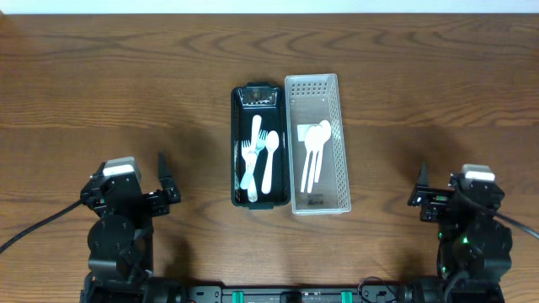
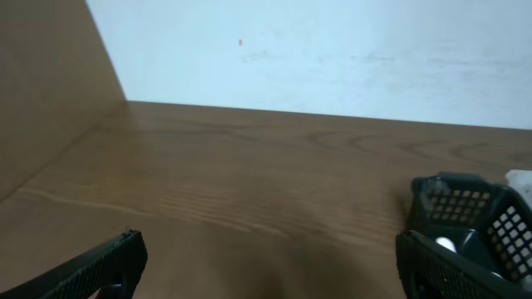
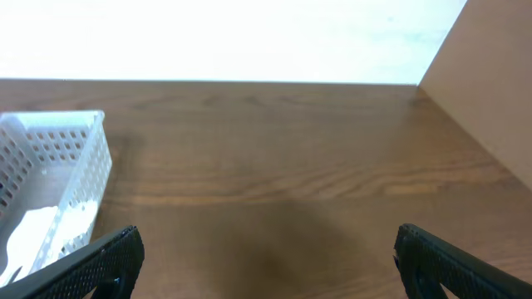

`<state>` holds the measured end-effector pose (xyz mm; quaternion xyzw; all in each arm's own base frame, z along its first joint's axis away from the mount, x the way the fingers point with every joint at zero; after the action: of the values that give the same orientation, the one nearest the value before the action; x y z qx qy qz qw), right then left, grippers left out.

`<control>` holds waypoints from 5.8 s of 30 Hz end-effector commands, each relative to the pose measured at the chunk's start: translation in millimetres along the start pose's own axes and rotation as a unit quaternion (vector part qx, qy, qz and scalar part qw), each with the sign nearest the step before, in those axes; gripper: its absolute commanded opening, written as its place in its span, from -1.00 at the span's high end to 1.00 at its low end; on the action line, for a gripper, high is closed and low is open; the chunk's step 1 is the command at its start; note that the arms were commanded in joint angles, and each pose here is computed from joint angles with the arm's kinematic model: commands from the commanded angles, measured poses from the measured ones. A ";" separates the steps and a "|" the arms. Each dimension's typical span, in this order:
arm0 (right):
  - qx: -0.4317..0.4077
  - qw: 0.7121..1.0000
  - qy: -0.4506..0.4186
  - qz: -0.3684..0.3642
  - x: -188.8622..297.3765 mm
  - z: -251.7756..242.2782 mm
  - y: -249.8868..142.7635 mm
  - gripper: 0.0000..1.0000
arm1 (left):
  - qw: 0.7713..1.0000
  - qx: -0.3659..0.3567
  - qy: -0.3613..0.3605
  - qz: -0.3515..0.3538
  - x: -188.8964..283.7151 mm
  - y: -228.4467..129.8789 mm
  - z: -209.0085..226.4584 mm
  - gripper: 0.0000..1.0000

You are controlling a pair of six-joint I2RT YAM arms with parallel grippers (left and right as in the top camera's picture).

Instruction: Pack container

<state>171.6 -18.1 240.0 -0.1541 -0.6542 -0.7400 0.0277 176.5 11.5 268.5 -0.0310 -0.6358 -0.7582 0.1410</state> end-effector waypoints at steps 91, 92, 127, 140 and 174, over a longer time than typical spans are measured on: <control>-0.015 0.991 0.107 -0.083 -31.3 16.6 -75.0 -0.99 | 0.972 -0.069 -0.013 0.224 19.7 -83.8 -1.5 -0.96; -0.015 0.991 0.107 -0.083 -31.3 16.6 -75.0 -0.99 | 0.972 -0.069 -0.013 0.224 19.7 -83.8 -1.5 -0.96; -0.015 0.991 0.107 -0.083 -31.3 16.6 -75.0 -0.98 | 0.995 -0.010 -0.084 -0.060 1.8 -61.2 -28.6 -0.96; -0.015 0.991 0.107 -0.083 -31.3 16.6 -75.0 -0.98 | 0.993 0.010 -0.104 -0.054 -30.6 -111.7 -48.5 -0.96; -0.015 0.991 0.107 -0.083 -31.3 16.6 -75.0 -0.98 | 0.993 0.025 -0.106 -0.051 -30.7 -111.8 -48.8 -0.96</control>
<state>186.7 1.5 161.8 -0.0246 -0.6522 -0.7572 0.0277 184.3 -14.6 160.4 -0.0573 -0.6649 -0.7446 0.0140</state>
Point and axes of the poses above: each gripper's point midway between its finger pads, its own x axis back along the fingers, its own z axis along the line the jaws close on, y = z × x, the point moved 6 cm from there along x, back along the fingers, and after that the axes turned 10 degrees about -x, right-handed, at the moved point
